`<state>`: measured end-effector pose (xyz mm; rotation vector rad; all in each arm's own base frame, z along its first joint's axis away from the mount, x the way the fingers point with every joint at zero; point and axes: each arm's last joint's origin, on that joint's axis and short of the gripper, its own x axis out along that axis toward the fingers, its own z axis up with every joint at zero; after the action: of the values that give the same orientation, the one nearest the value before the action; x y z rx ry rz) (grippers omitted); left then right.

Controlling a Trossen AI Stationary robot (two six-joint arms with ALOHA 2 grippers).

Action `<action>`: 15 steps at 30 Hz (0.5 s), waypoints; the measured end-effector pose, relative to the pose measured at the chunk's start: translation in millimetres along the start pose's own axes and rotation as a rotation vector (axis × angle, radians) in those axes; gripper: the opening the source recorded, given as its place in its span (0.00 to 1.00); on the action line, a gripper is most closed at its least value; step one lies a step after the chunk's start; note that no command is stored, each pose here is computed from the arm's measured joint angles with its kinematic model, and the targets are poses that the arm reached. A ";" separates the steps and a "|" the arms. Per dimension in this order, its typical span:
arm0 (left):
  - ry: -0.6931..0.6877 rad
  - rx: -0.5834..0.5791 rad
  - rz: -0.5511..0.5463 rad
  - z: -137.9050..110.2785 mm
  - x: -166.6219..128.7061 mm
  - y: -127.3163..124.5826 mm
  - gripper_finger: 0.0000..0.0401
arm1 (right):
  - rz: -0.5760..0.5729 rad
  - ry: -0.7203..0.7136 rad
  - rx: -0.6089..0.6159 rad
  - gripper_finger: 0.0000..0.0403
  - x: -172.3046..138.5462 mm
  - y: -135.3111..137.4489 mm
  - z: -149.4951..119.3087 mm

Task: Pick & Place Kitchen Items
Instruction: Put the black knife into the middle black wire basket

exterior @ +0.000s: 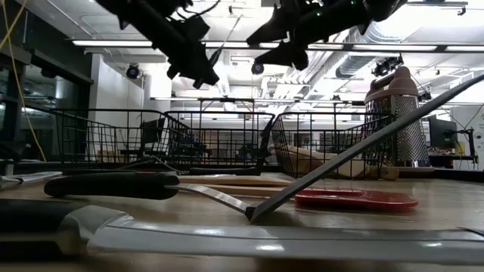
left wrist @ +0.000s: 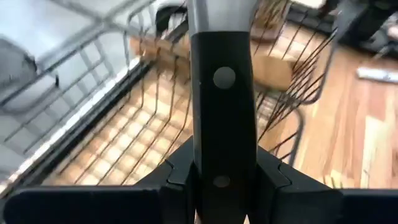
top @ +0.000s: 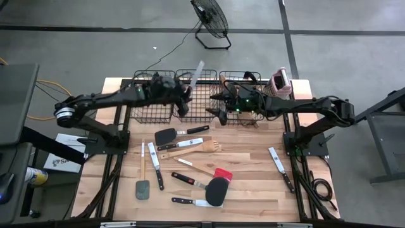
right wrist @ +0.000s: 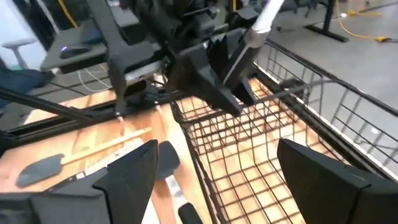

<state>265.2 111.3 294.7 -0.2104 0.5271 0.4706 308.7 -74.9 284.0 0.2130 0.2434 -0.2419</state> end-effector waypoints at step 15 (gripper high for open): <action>0.269 -0.202 -0.036 -6.9 63.4 39.3 0.21 | -0.185 0.123 0.082 0.76 -1.6 -8.3 -14.3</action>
<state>291.6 167.3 252.5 -0.4808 0.7379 0.4628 302.0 -79.0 269.3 0.2872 0.3765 -0.4229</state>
